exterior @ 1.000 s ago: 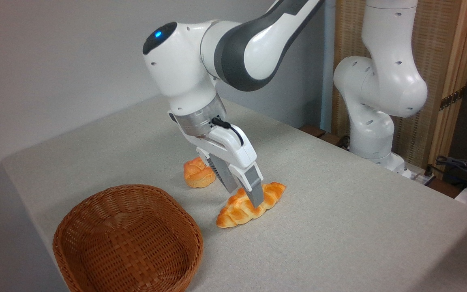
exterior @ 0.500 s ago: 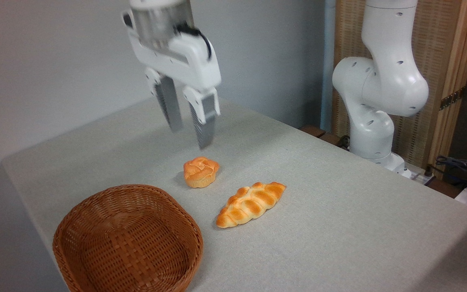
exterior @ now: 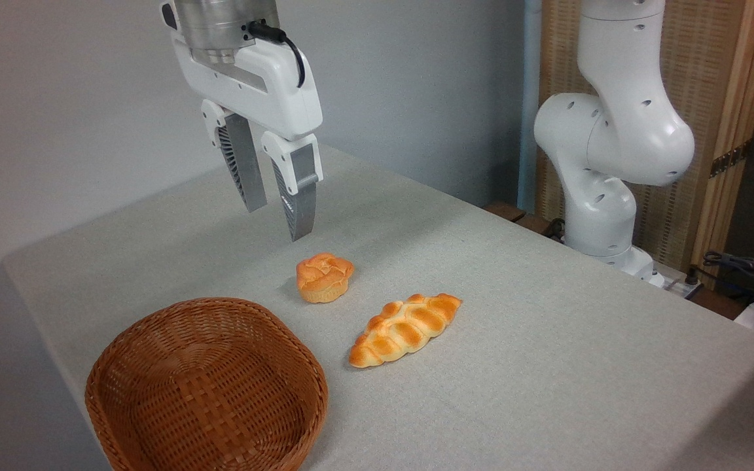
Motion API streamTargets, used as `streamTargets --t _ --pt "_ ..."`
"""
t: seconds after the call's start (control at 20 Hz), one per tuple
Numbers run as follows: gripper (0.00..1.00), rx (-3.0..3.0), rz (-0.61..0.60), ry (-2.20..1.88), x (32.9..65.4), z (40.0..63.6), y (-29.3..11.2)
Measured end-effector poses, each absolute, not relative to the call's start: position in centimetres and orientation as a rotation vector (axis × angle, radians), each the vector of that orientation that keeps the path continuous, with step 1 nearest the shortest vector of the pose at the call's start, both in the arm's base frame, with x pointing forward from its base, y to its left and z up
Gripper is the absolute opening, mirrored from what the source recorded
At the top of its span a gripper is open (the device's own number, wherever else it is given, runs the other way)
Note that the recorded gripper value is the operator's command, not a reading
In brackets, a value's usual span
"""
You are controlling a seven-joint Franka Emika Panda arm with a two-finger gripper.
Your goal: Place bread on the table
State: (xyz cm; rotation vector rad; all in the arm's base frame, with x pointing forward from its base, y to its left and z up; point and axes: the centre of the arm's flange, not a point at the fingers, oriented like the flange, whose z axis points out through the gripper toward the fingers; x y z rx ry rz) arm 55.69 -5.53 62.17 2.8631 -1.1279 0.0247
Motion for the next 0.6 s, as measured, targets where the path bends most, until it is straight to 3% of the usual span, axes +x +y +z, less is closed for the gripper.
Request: streamTargets --t 0.6 --pt "1.00 2.900 -0.005 -1.168 55.58 62.20 -5.80"
